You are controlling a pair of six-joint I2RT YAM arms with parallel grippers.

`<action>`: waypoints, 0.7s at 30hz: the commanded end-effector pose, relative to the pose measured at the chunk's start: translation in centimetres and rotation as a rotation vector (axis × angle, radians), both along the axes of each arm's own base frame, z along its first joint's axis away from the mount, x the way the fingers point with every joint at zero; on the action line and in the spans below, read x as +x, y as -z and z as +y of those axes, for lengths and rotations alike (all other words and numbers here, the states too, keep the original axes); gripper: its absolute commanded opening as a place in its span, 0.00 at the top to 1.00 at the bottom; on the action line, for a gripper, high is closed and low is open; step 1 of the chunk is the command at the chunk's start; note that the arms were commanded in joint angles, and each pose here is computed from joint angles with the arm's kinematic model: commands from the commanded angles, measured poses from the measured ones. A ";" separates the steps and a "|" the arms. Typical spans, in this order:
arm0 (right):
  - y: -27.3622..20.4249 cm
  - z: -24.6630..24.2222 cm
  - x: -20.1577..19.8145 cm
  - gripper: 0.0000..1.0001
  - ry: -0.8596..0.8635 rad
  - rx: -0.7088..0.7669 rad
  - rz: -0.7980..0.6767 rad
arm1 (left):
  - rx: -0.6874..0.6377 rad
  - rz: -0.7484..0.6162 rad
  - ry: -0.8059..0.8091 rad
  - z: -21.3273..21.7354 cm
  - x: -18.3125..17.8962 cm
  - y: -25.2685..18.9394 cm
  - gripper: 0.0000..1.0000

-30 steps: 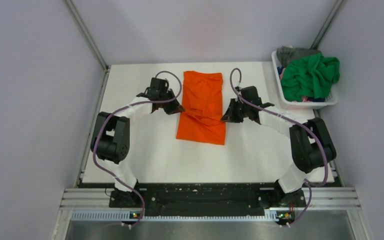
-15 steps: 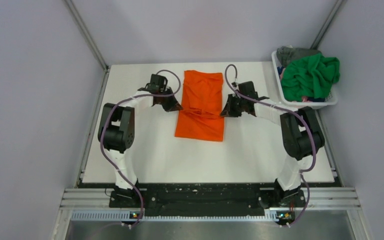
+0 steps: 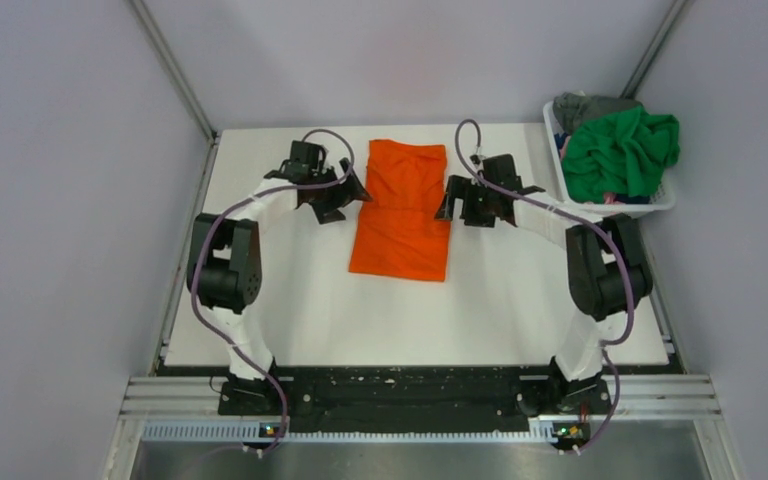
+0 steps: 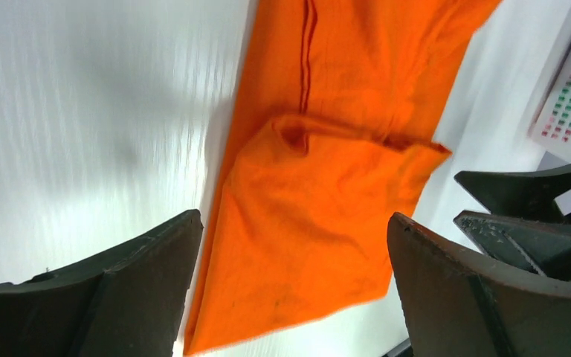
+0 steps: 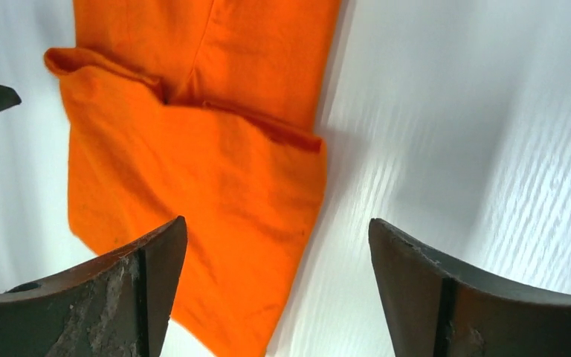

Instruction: Fold and stack the t-shirts

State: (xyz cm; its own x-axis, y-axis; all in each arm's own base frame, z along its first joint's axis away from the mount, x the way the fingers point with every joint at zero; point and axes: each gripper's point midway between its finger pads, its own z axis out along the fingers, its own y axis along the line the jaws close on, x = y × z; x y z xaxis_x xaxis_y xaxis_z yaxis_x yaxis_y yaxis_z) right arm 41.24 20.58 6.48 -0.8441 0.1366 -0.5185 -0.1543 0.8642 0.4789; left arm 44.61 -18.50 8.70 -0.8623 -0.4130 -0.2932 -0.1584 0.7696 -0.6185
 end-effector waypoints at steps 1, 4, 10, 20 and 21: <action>-3.0 -0.6 -2.7 0.09 0.010 0.050 -0.047 | -0.009 -0.074 0.006 0.8 -3.5 -3.1 0.01; -2.2 -0.6 -6.6 0.08 -0.001 0.096 -0.017 | -0.016 -0.039 0.007 1.4 -7.6 -1.3 0.01; 0.8 0.2 -14.2 0.09 -0.050 0.036 0.053 | 0.006 0.026 -0.011 2.7 -13.7 2.2 0.01; 3.3 1.9 -15.5 0.28 -0.022 0.014 0.084 | -0.021 0.132 0.010 0.9 -15.1 6.1 0.28; 3.6 2.0 -15.5 0.32 -0.025 -0.001 0.088 | -0.020 0.140 0.015 0.7 -15.1 6.4 0.32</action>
State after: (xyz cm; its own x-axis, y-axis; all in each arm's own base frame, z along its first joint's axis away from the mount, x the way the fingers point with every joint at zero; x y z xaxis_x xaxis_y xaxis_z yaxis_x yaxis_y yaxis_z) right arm 24.60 22.32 3.69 -0.9009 0.0999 -0.4224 -0.1586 0.8300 0.5347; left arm 29.35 -16.91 3.96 -0.8897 -0.4213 -0.1758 -0.2333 0.7507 -0.6181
